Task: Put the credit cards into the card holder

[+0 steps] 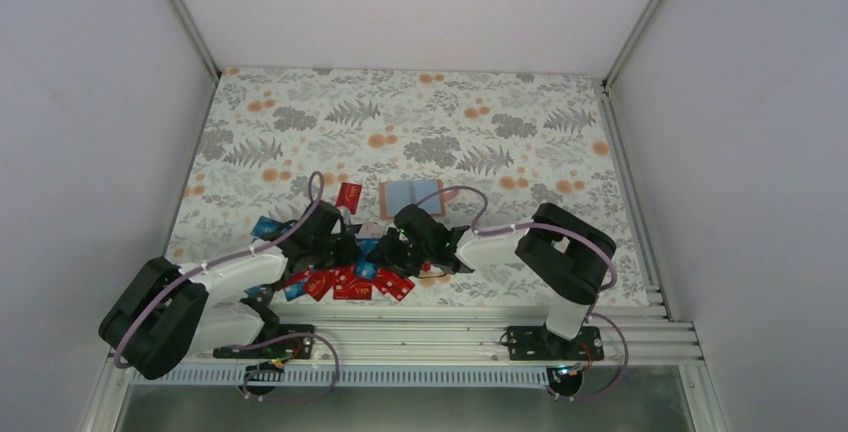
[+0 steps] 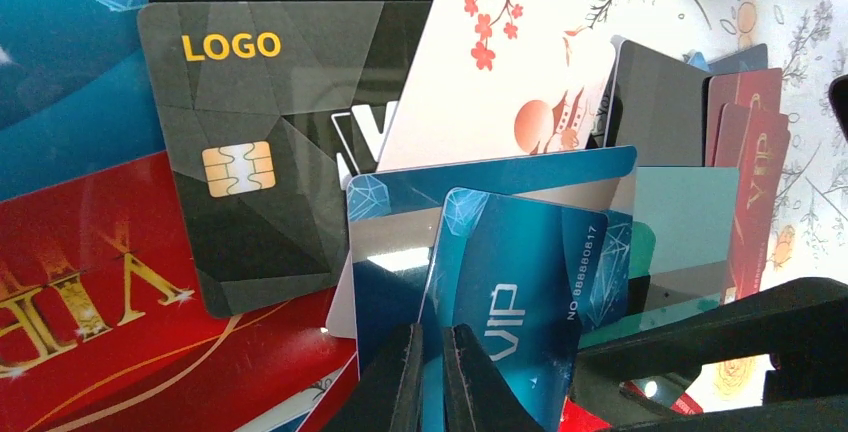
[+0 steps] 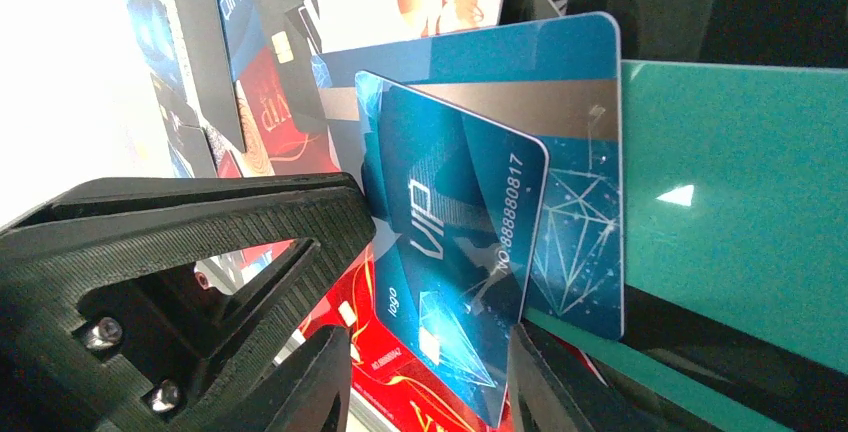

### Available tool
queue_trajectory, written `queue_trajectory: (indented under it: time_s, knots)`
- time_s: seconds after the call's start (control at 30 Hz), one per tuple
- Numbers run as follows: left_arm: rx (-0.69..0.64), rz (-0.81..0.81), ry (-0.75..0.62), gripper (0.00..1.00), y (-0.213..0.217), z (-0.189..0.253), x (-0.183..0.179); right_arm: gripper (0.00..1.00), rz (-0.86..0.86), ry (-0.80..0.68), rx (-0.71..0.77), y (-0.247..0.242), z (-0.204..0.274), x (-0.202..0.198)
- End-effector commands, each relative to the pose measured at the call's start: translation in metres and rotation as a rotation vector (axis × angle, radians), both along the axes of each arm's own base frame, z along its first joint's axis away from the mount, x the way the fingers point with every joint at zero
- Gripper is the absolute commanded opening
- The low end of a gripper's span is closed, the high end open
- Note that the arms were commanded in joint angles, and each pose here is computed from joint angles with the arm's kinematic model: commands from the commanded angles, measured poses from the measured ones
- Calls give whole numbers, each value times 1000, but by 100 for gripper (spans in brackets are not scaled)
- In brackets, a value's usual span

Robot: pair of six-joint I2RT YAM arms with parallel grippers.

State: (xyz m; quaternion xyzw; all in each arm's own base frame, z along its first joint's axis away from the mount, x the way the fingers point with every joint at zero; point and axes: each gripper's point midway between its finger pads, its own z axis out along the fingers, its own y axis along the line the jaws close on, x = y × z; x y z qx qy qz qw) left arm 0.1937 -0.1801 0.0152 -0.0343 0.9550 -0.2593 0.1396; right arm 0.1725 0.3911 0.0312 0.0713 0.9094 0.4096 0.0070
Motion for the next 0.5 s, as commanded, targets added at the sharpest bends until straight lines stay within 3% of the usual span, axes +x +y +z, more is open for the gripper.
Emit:
queue_trajectory:
  time_s: [0.0,0.47]
  knots:
    - [37,-13,172,9,13,-33,-42,41,22,-114,74,8,21,14]
    - [30,18,179,9,13,-34,-43,38,108,-220,171,21,59,13]
